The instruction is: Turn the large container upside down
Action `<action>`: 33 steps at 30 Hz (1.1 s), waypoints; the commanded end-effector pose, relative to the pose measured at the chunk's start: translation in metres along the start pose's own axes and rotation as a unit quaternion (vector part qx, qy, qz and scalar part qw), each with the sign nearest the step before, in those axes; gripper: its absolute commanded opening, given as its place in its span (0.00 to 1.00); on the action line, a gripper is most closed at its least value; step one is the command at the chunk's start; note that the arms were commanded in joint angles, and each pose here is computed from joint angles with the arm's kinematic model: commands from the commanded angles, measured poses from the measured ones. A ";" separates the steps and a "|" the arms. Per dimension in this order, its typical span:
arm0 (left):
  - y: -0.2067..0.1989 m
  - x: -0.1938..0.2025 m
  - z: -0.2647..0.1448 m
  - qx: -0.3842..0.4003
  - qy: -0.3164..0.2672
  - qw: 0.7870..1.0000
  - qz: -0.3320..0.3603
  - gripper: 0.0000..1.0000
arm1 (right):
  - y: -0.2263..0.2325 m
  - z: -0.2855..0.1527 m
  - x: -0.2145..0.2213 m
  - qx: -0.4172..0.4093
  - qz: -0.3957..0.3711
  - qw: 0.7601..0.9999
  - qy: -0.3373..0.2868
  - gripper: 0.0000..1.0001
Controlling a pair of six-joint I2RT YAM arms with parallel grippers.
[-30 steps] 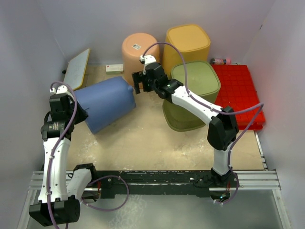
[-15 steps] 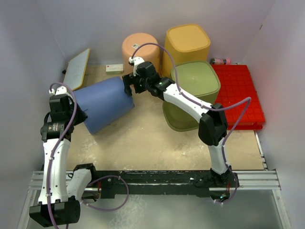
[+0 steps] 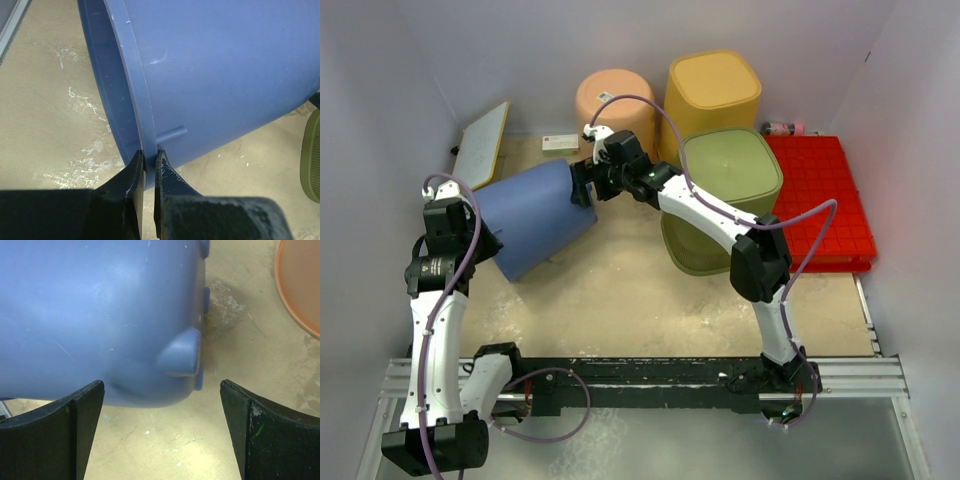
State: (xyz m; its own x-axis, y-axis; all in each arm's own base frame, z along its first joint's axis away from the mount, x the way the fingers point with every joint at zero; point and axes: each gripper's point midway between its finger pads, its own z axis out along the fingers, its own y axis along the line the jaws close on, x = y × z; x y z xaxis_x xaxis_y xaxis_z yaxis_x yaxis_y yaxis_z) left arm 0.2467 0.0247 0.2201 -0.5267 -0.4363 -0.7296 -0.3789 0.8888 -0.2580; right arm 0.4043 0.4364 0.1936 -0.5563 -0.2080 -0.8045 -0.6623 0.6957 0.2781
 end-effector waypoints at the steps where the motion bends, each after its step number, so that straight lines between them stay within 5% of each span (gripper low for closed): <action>1: -0.003 -0.013 -0.006 0.005 -0.022 1.000 0.014 0.00 | 0.021 -0.008 -0.034 -0.041 0.006 0.998 -0.049 1.00; 17: -0.007 -0.010 -0.005 0.018 -0.016 1.000 0.013 0.00 | 0.015 0.020 -0.044 -0.052 0.054 0.995 -0.060 1.00; 33: -0.010 -0.008 -0.002 0.025 -0.009 1.000 0.011 0.00 | 0.086 -0.033 -0.062 -0.238 0.053 0.966 -0.082 1.00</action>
State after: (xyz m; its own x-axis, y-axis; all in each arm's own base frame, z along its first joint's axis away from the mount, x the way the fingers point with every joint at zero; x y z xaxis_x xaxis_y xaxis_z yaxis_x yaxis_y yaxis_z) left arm 0.2445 0.0235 0.2177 -0.5413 -0.4311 -0.7219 -0.3726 0.8926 -0.2537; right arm 0.4087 0.4701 0.2015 -0.6260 -0.0623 -0.7774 -0.6816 0.5281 0.5065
